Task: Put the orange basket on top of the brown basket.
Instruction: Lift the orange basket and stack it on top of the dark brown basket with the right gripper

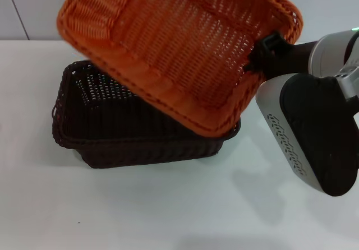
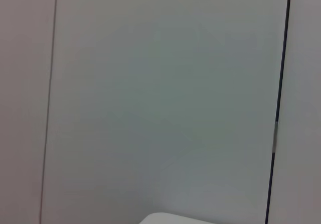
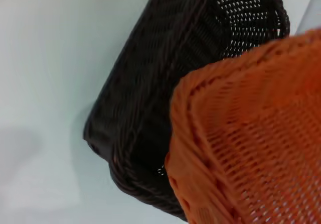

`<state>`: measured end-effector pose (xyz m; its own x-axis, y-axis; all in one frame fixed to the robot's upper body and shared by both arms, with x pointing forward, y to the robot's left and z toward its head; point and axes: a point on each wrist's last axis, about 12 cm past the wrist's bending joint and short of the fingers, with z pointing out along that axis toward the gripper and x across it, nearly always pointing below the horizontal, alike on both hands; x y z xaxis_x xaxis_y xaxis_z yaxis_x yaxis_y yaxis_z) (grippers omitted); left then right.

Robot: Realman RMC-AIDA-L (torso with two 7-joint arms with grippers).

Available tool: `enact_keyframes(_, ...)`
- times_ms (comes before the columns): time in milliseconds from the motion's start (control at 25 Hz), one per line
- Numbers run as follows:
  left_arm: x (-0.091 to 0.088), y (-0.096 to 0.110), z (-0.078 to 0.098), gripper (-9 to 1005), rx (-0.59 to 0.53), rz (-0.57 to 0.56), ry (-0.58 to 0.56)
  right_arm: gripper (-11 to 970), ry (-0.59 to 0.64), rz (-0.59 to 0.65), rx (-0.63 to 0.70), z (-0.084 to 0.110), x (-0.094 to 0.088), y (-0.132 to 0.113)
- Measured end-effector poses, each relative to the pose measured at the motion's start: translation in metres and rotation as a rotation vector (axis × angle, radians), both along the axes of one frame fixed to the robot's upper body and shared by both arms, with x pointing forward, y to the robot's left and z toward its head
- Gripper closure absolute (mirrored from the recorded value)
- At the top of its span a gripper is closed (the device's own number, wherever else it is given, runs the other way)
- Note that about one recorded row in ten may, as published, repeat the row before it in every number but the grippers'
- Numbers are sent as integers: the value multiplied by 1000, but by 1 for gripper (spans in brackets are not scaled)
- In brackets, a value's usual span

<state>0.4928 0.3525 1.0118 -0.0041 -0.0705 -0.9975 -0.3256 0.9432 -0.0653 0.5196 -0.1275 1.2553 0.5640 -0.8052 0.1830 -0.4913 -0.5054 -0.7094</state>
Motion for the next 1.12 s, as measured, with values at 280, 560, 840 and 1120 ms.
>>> enact_keyframes(280, 5, -5, 2, 156, -14, -11, -10, 797, -54, 101, -53, -15, 11, 3)
enact_keyframes(560, 6, -6, 2, 156, -24, -14, -13, 799, -49, 233, -66, -23, 4, 8)
enact_keyframes(840, 4, -5, 1, 156, -25, -9, -10, 802, -47, 243, -69, -28, 2, -6)
enact_keyframes(1120, 5, -6, 2, 156, -26, -13, -11, 804, -57, 195, -38, -35, 11, -11)
